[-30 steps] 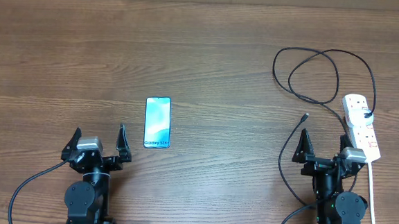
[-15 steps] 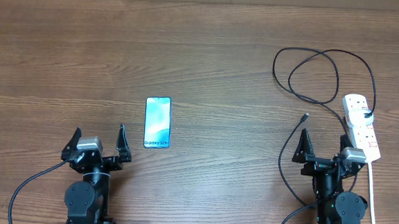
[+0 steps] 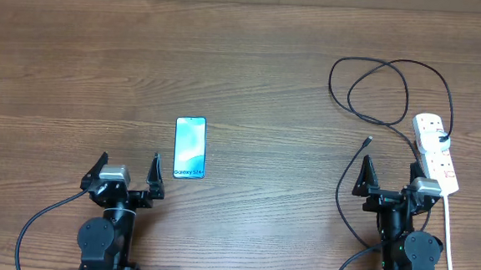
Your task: Plug charger to phone and switch on socket
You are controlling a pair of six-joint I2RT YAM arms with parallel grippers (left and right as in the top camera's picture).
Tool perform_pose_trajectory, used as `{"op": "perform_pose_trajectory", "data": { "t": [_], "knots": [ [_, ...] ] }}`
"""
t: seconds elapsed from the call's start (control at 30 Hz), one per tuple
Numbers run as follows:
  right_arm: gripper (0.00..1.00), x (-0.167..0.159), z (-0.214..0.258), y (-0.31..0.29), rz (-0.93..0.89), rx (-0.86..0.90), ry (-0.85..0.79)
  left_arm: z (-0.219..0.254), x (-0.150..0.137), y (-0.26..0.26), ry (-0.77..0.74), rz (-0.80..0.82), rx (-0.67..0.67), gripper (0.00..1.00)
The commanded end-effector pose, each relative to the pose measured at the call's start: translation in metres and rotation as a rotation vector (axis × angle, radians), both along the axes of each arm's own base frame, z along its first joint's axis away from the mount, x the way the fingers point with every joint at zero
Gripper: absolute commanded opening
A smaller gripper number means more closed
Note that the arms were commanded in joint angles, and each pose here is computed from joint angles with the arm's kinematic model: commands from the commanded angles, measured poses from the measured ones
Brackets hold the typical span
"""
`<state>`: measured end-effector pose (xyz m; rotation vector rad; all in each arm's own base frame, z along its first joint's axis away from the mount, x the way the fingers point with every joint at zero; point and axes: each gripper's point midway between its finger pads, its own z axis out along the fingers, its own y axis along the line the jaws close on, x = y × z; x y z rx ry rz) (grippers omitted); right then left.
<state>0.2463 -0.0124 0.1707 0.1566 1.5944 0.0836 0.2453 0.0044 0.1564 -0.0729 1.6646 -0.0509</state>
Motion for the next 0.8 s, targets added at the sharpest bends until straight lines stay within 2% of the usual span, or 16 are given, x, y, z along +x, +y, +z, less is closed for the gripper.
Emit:
{"op": "perform_pose_trajectory", "data": {
  "t": [0.0,0.27,0.47,0.77],
  "knots": [
    [1.0,0.0,-0.001,0.0,-0.001,-0.004,-0.006,0.024,-0.004,-0.006,-0.032,-0.038,-0.022,1.0],
    [1.0,0.0,-0.001,0.0,-0.001,-0.004,-0.006,0.071,-0.02,-0.013,-0.064,-0.075,-0.021,1.0],
    [1.0,0.0,-0.001,0.0,-0.001,-0.004,-0.006,0.088,-0.028,-0.021,-0.023,-0.113,-0.049,1.0],
    [1.0,0.0,-0.001,0.0,-0.001,-0.004,-0.006,0.121,-0.007,-0.027,0.093,-0.155,-0.068,1.0]
  ]
}}
